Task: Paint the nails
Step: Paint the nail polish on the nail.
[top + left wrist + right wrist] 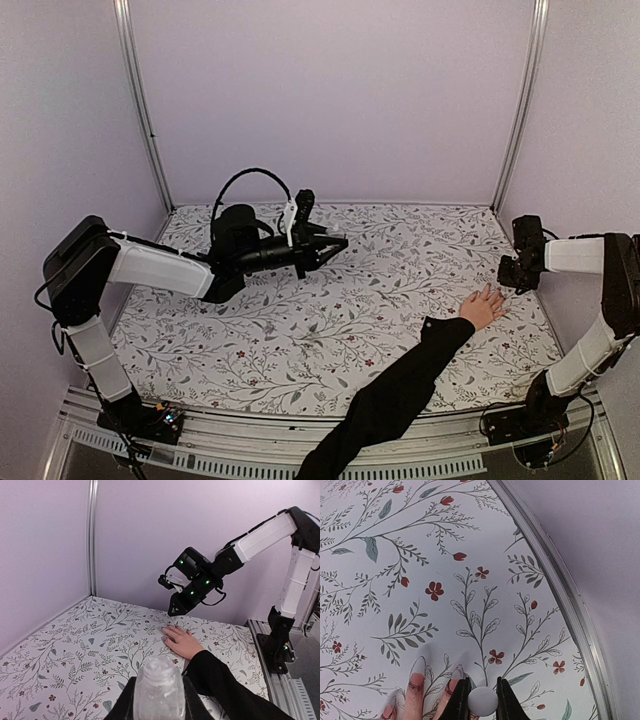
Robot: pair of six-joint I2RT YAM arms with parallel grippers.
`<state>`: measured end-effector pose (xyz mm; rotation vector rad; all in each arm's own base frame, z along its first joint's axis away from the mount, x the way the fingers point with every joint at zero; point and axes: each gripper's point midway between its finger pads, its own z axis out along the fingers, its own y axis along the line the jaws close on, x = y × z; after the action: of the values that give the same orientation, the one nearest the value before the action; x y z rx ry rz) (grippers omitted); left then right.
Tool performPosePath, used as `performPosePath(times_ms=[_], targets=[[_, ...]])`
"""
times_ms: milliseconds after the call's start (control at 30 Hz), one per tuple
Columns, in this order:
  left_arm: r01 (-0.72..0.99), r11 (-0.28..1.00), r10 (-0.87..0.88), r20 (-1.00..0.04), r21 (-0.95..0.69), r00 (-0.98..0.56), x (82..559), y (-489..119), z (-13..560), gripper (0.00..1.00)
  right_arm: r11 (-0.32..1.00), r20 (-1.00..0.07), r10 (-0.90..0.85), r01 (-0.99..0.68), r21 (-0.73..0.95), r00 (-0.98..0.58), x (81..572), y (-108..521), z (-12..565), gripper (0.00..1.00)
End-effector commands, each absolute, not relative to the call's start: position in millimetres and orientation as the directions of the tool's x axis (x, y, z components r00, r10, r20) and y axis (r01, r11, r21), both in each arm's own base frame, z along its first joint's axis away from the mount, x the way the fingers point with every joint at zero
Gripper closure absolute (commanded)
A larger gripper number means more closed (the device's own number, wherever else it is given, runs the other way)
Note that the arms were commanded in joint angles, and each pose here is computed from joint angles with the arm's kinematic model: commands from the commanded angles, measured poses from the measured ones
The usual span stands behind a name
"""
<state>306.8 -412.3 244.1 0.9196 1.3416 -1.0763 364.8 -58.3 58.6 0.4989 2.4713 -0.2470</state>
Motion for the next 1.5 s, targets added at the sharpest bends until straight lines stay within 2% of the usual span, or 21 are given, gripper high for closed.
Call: performPosePath(times_ms=[0, 533, 1200, 1467], targets=[[0.957, 0.283, -0.098, -0.994, -0.067, -0.040, 311, -408, 257, 1.00, 0.903, -0.590, 0.312, 0.426, -0.059, -0.744, 357, -59, 58, 1.00], [0.956, 0.285, -0.101, -0.994, -0.068, -0.040, 310, -407, 257, 1.00, 0.912, -0.595, 0.309, 0.408, -0.035, -0.742, 358, -54, 59, 1.00], [0.956, 0.286, -0.099, -0.994, -0.068, -0.041, 310, -407, 257, 1.00, 0.893, -0.606, 0.300, 0.440, -0.093, -0.736, 362, -67, 54, 1.00], [0.955, 0.290, -0.099, -0.994, -0.067, -0.039, 310, -405, 258, 1.00, 0.889, -0.639, 0.298, 0.449, -0.083, -0.709, 363, -69, 72, 1.00]])
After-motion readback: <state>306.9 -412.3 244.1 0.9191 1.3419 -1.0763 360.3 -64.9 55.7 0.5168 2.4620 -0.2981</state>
